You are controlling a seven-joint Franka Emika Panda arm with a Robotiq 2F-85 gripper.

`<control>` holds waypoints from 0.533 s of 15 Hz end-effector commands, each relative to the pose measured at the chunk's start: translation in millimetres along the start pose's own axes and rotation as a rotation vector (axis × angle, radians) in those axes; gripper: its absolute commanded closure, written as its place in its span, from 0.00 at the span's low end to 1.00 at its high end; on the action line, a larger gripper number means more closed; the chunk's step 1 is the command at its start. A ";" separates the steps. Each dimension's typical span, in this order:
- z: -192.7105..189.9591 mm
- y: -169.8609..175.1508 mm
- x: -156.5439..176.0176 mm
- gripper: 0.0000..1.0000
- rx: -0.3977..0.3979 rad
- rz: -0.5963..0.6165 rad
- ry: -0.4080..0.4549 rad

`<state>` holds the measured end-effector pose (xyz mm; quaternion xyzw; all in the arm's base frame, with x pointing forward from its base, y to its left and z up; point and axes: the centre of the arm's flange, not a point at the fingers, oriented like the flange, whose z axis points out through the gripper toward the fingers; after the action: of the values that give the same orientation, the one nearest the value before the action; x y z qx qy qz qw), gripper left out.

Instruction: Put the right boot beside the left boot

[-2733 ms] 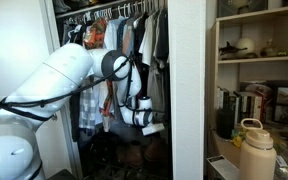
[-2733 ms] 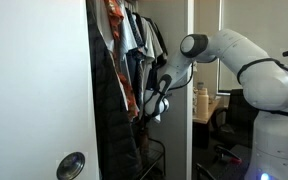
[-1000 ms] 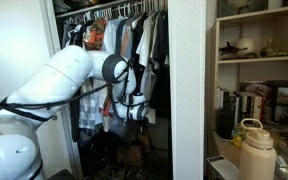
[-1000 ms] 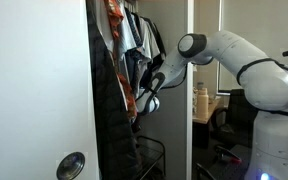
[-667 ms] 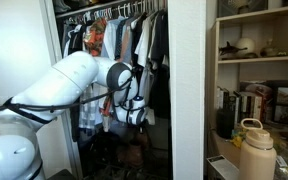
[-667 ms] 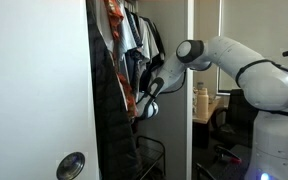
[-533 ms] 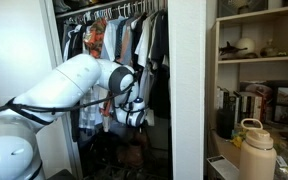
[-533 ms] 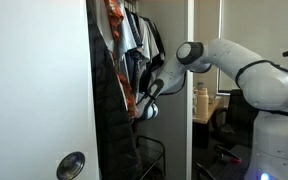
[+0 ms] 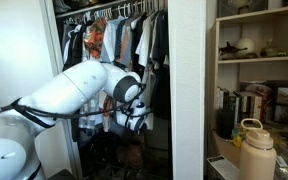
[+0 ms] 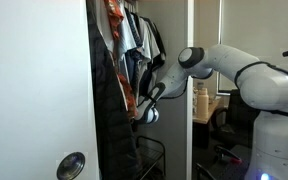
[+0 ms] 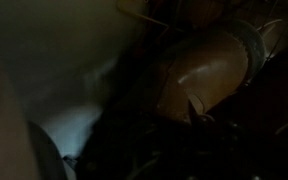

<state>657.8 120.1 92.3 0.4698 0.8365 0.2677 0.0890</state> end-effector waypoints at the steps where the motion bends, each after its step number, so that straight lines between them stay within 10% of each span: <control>1: -19.8 8.8 -7.3 0.95 -0.064 -0.004 -0.004; 4: -27.0 4.8 -16.0 0.94 -0.061 0.013 -0.020; 5: -29.5 2.5 -17.6 0.69 -0.061 0.021 -0.021; 8: -36.1 -0.8 -22.0 0.57 -0.058 0.039 -0.031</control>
<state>662.4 92.6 94.7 0.4881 0.8241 0.2710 0.0956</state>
